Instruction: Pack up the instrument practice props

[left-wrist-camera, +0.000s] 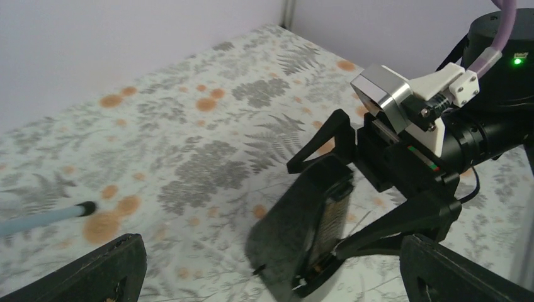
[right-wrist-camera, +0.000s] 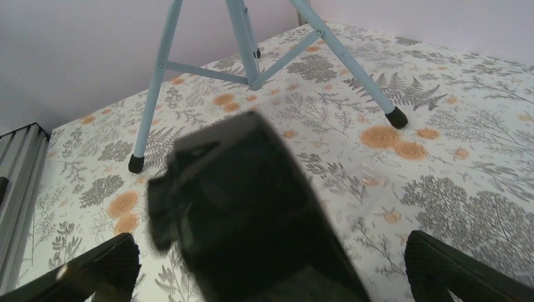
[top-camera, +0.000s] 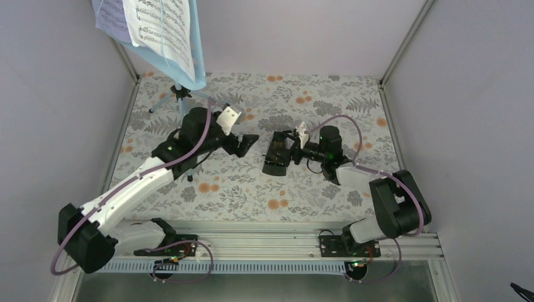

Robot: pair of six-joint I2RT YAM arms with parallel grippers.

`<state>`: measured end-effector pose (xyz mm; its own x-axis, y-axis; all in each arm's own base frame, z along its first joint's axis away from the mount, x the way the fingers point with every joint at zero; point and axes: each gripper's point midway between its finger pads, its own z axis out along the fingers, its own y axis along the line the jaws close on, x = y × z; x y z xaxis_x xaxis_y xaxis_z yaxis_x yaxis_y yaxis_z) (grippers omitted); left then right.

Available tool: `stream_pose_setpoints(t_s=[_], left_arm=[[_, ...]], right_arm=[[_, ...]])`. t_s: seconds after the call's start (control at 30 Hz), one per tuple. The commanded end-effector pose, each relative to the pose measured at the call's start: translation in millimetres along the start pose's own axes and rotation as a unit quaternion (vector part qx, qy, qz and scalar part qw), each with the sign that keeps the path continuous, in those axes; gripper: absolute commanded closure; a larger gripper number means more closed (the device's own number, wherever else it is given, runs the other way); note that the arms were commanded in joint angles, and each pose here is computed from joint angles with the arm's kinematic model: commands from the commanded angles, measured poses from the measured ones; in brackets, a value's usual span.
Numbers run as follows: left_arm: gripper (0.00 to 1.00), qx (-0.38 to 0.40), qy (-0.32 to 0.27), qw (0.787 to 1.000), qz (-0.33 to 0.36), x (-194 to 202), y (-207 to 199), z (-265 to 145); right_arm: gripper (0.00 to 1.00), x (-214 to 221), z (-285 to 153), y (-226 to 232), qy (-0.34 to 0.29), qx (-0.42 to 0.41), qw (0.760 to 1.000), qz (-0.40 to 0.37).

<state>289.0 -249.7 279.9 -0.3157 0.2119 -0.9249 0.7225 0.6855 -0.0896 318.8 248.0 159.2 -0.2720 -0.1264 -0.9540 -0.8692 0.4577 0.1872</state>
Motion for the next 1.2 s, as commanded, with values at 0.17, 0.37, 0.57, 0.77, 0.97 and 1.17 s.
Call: stream_pose_setpoints(t_s=[0.17,0.37,0.57,0.77,0.97,1.17], left_arm=[[0.0,0.079,0.028,0.994,-0.066,-22.6,-42.4,42.7],[0.0,0.031,0.081,0.99,-0.111,-8.3,-34.6,76.3],[0.0,-0.003,0.115,0.985,-0.13,12.4,-42.3,99.8],[0.0,-0.037,0.143,0.981,-0.127,27.7,-40.5,127.0],[0.01,-0.068,0.161,0.979,-0.108,35.4,-36.1,147.2],[0.2,-0.082,0.176,0.977,-0.084,45.1,-33.4,152.5]], right_arm=[[0.0,-12.7,-51.0,-1.3,-0.061,0.088,0.994,0.039],[0.0,-1.1,-88.9,-21.0,-0.077,0.188,0.971,0.126],[0.0,8.6,-142.5,-52.1,-0.105,0.356,0.907,0.199],[0.0,4.0,-165.0,-46.9,-0.124,0.387,0.89,0.208],[0.0,5.7,-162.3,-41.4,-0.119,0.373,0.898,0.201],[0.0,11.1,-157.8,-44.8,-0.097,0.375,0.898,0.209]])
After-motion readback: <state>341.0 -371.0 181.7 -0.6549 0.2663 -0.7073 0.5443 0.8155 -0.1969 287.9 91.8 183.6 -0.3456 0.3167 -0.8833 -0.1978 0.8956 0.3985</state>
